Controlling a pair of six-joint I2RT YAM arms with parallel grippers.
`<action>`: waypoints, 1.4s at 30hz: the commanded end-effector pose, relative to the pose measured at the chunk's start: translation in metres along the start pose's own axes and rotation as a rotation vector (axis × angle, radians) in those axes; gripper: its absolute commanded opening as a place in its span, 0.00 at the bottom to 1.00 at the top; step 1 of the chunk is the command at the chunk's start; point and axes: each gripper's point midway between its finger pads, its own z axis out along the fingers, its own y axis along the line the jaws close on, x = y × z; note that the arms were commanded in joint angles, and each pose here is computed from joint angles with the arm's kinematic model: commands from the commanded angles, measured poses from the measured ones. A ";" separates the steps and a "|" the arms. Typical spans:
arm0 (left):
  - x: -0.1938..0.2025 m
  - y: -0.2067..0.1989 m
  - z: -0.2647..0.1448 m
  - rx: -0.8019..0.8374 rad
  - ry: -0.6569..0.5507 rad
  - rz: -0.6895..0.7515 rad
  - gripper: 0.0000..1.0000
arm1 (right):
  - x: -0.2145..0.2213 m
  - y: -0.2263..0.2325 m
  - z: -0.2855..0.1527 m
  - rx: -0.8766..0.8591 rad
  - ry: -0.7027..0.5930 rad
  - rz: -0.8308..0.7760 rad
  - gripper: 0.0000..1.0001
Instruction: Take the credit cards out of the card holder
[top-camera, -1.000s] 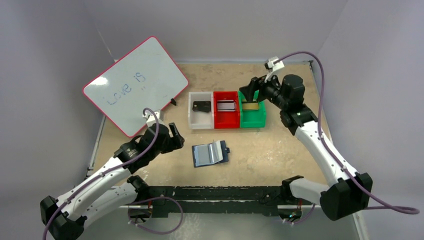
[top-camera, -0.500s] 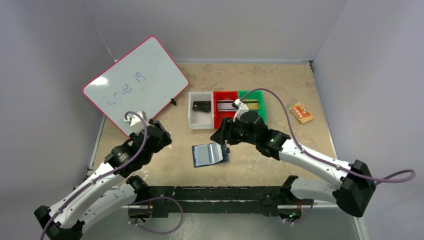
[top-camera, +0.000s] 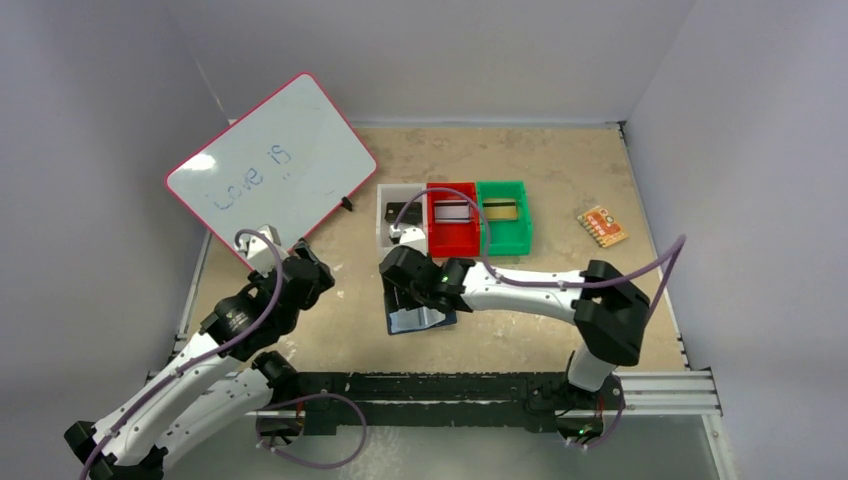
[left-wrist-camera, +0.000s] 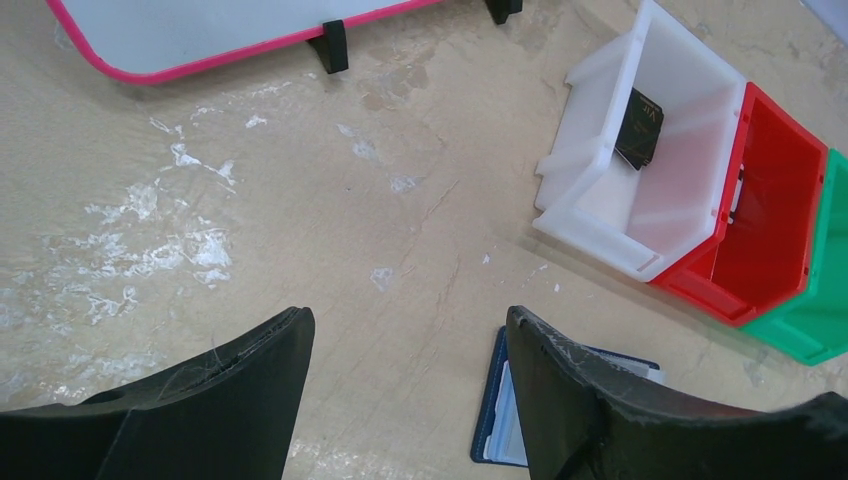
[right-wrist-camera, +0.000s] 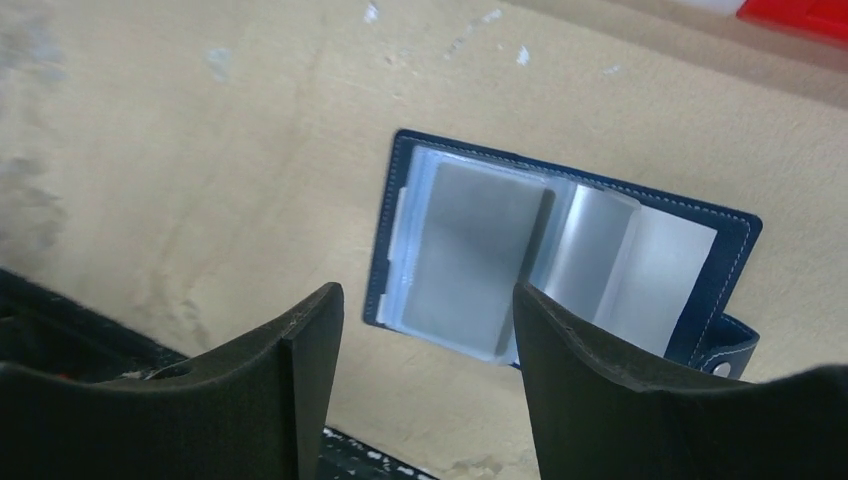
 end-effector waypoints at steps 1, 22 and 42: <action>-0.015 -0.009 -0.007 0.019 -0.032 -0.030 0.70 | 0.004 -0.019 0.007 0.158 0.010 -0.022 0.68; 0.001 -0.022 0.000 0.058 0.029 -0.010 0.69 | 0.045 -0.017 0.041 0.156 0.134 -0.030 0.69; 0.035 -0.055 0.010 0.179 0.171 0.044 0.68 | 0.045 -0.014 0.041 0.001 0.128 0.116 0.40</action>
